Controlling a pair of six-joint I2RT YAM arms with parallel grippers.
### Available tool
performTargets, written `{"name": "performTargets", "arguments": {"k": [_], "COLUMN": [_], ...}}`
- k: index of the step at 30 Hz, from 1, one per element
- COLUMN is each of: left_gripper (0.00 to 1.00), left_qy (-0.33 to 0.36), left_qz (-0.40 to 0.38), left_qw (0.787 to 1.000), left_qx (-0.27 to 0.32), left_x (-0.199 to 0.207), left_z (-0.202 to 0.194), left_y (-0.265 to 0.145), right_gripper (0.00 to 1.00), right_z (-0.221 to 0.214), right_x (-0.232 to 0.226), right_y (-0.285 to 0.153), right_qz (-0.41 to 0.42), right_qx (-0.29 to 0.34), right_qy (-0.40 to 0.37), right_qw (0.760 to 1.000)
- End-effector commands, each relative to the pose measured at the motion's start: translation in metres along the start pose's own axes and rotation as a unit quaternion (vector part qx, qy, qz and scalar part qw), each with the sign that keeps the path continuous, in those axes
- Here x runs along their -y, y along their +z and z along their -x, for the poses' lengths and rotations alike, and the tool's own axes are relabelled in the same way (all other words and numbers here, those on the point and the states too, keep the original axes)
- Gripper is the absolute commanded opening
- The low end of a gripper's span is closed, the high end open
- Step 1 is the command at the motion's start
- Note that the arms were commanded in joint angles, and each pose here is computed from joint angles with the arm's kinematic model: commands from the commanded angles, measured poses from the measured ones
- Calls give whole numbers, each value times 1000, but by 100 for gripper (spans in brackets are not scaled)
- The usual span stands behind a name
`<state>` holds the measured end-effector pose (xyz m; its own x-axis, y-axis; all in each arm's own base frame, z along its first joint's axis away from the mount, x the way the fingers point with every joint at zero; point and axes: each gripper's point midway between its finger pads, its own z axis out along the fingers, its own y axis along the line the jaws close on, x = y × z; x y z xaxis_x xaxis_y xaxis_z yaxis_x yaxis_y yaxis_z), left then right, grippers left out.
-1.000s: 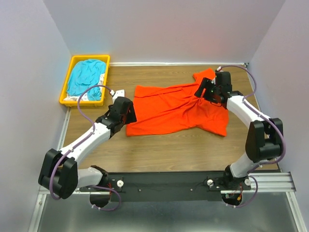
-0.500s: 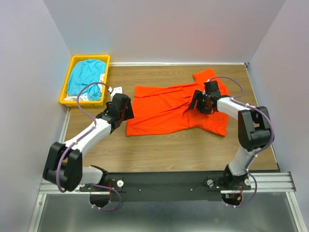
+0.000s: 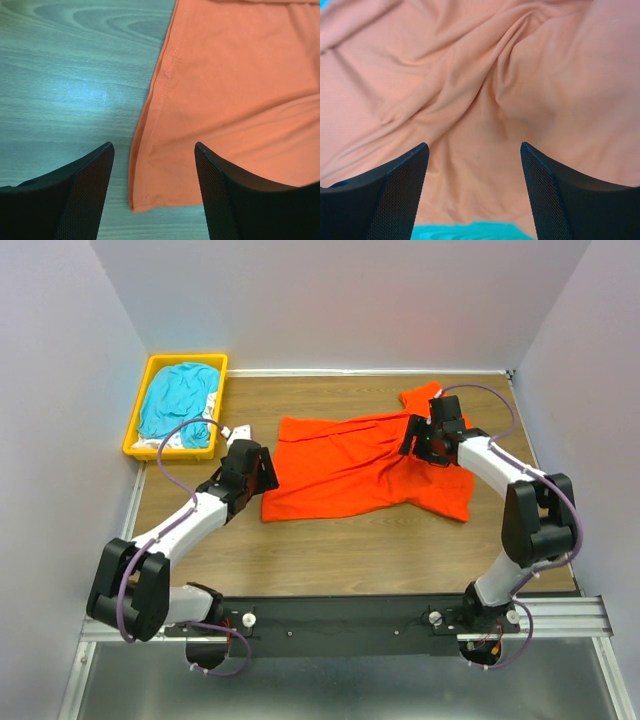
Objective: Fold and stack the t-shirts
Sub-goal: Flatten the tshirt out
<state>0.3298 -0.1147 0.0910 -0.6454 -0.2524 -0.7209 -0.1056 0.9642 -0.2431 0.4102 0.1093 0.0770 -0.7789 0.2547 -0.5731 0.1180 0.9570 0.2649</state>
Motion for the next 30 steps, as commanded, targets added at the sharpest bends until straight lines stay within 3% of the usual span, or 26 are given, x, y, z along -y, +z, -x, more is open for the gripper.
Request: {"name": "performTargets", "arguments": {"k": [1,6,17,20,27,30], "left_gripper": [71,58,56,49,48,36], "left_qy": [-12,-15,-17,-10,4,10], "left_qz": [10,-4,-3,-6,0,3], "left_qw": [1000,1000,997,996,995,993], "left_qx": [25,12,-79,-88,-101,-114], "left_x": [-5,-6,-13,-8,3,4], "left_z": [9,-2,-65,-66,-62,-68], "left_y": [-13,-21,-3,3,16,16], "right_gripper": [80,80,78,78,78,78], "right_z": [8,0,-47,-54,-58,-57], "right_x": [17,27,53,58,59,58], "right_y": [-28,-38,-31,-29,-29,-29], "right_qz": [-38,-56,-92,-99,-102,-99], "right_qx": [29,25,-27,-35,-34,-34], "right_qy": [-17,-24,-31,-29,-22,-20], "right_qw": [999,998,995,994,994,994]}}
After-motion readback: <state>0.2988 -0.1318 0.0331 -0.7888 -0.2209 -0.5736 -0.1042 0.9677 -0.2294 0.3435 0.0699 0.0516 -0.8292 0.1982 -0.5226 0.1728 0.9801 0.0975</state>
